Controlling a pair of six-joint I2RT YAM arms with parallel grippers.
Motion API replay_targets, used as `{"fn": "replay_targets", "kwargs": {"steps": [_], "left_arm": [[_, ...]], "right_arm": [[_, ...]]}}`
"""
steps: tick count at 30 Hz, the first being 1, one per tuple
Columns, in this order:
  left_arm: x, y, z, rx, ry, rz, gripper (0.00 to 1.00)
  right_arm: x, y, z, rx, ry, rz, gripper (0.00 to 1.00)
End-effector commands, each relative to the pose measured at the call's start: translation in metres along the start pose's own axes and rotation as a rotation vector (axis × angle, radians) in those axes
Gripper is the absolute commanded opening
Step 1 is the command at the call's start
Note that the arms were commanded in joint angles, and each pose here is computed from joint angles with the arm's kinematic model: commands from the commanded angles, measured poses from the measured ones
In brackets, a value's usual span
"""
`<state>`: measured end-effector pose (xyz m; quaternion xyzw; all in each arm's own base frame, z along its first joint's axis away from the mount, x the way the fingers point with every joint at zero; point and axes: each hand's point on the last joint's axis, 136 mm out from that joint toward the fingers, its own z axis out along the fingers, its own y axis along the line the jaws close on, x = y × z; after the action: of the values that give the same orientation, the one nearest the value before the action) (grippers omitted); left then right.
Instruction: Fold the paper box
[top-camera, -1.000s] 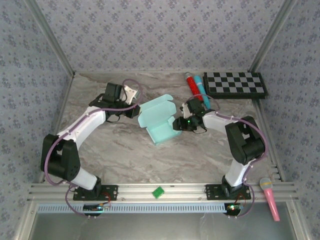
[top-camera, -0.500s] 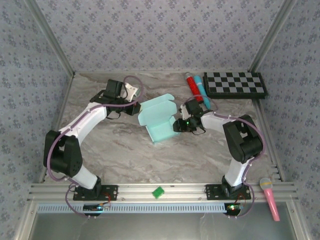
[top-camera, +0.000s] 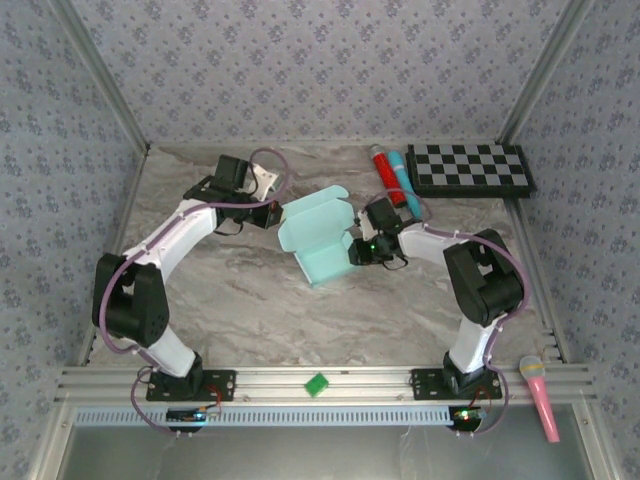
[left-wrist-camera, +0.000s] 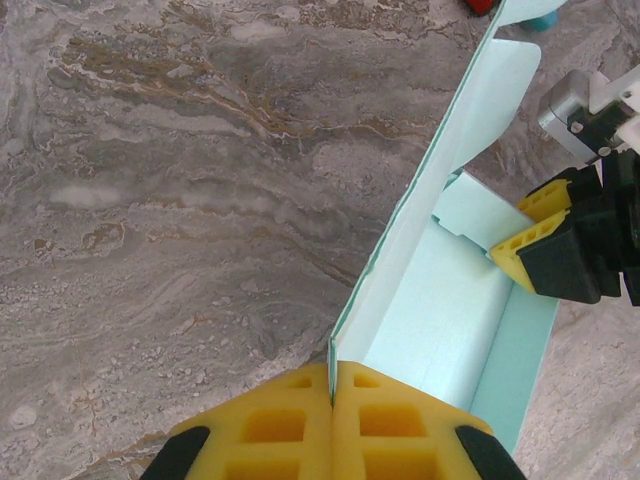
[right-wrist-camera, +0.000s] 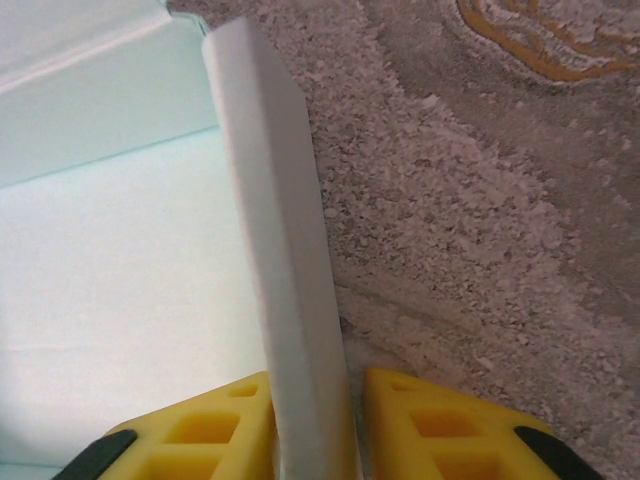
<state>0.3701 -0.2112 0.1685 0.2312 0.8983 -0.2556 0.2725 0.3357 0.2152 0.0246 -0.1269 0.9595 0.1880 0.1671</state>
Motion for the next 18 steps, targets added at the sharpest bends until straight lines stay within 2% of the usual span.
{"fn": "replay_targets", "kwargs": {"steps": [1,18], "left_arm": [[-0.012,-0.003,-0.006,0.020,-0.018,0.027,0.05],[-0.014,0.000,0.001,0.026,0.003,0.019,0.05]], "right_arm": [[0.011,-0.014,0.008,0.097,0.059,-0.021,0.26],[0.010,-0.043,0.002,0.401,0.031,0.004,0.16]]}}
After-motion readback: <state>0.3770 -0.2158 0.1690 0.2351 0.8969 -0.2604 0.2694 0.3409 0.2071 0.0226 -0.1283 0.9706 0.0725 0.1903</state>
